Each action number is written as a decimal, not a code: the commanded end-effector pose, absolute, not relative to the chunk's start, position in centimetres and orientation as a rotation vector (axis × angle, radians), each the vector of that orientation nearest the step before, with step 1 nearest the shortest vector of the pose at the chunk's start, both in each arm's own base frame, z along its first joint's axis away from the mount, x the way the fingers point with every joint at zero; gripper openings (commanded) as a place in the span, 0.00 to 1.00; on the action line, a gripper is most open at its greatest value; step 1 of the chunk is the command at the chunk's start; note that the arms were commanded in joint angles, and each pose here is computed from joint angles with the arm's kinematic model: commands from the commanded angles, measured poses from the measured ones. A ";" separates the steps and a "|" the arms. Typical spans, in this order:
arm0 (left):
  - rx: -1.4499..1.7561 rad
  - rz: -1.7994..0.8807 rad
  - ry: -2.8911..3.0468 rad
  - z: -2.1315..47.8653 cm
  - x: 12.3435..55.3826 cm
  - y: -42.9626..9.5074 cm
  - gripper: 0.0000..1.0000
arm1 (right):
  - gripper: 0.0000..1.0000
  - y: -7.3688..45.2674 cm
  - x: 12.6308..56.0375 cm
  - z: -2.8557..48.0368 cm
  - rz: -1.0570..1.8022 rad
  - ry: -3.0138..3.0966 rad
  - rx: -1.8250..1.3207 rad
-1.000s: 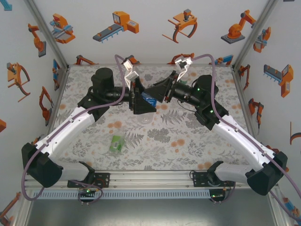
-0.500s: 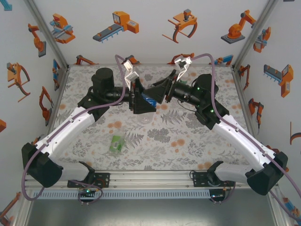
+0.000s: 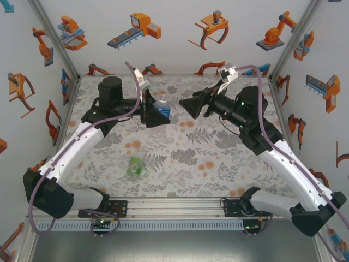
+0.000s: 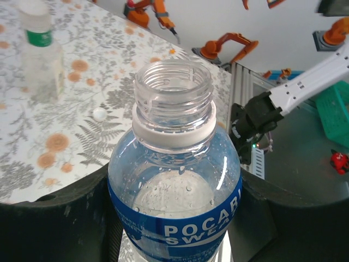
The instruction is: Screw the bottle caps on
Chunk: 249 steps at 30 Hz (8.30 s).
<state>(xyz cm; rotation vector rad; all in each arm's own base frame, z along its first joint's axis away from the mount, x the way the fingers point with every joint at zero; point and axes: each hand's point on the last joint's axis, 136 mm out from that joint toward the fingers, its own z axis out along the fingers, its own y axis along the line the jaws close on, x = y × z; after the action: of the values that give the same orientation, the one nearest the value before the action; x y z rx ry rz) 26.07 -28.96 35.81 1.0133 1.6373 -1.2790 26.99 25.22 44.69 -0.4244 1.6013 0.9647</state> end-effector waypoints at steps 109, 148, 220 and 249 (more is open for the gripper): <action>0.888 -1.045 1.784 28.5 29.4 -21.7 0.00 | 0.36 26.8 25.7 4.8 0.229 2.603 -0.364; 0.944 -0.829 1.872 25.9 27.5 -21.4 0.03 | 0.43 28.4 24.8 6.8 0.276 2.586 -0.371; 0.941 -0.835 1.885 25.7 27.5 -21.5 0.03 | 0.37 28.0 24.7 5.2 0.178 2.641 -0.393; 0.943 -0.839 1.890 25.6 27.6 -21.6 0.03 | 0.38 28.1 25.4 7.0 0.148 2.615 -0.412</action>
<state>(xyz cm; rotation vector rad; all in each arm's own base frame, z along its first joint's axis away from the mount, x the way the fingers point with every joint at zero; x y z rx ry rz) 27.70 -21.29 24.90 0.9228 1.9213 -0.8386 25.08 28.18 5.45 -0.4076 2.6449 0.1667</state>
